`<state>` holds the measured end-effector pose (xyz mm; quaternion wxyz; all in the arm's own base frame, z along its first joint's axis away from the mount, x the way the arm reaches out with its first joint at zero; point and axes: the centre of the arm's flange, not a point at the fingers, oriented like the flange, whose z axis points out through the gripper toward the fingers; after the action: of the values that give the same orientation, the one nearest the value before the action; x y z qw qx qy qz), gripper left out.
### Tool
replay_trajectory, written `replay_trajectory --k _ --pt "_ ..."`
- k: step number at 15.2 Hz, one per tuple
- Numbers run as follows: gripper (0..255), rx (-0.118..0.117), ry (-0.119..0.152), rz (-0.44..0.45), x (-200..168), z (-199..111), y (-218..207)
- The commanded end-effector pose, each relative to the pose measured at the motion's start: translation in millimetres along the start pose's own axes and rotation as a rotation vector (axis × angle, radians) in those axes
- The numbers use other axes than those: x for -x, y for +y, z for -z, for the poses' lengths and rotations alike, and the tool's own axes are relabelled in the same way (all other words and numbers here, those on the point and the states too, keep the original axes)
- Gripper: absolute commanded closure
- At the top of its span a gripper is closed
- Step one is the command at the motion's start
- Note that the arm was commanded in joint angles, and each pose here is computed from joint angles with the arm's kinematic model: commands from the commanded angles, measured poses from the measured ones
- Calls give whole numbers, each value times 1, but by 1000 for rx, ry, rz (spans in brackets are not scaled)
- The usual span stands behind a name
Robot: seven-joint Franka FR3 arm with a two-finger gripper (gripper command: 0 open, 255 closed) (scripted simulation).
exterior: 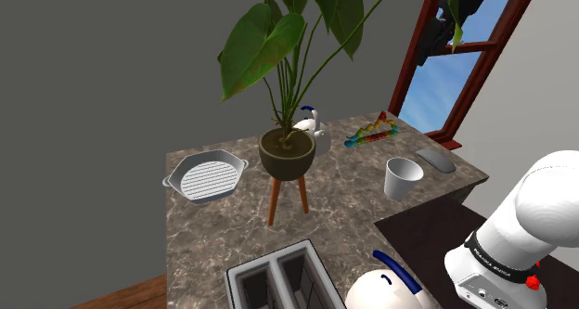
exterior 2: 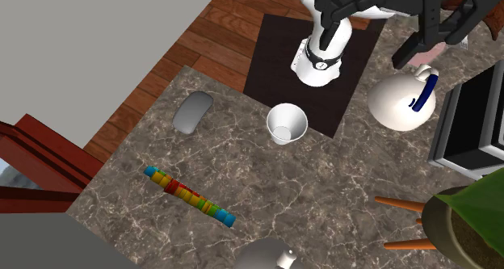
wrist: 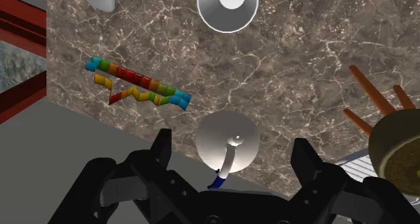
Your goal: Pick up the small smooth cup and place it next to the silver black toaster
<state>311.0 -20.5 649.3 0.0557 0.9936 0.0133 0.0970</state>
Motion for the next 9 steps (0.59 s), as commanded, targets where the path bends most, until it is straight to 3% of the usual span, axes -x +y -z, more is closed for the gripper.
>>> replay_trajectory --k 1,9 --pt "0 0 0 0 0 0 0" --pt "0 26 -64 -1 17 -101 -24"
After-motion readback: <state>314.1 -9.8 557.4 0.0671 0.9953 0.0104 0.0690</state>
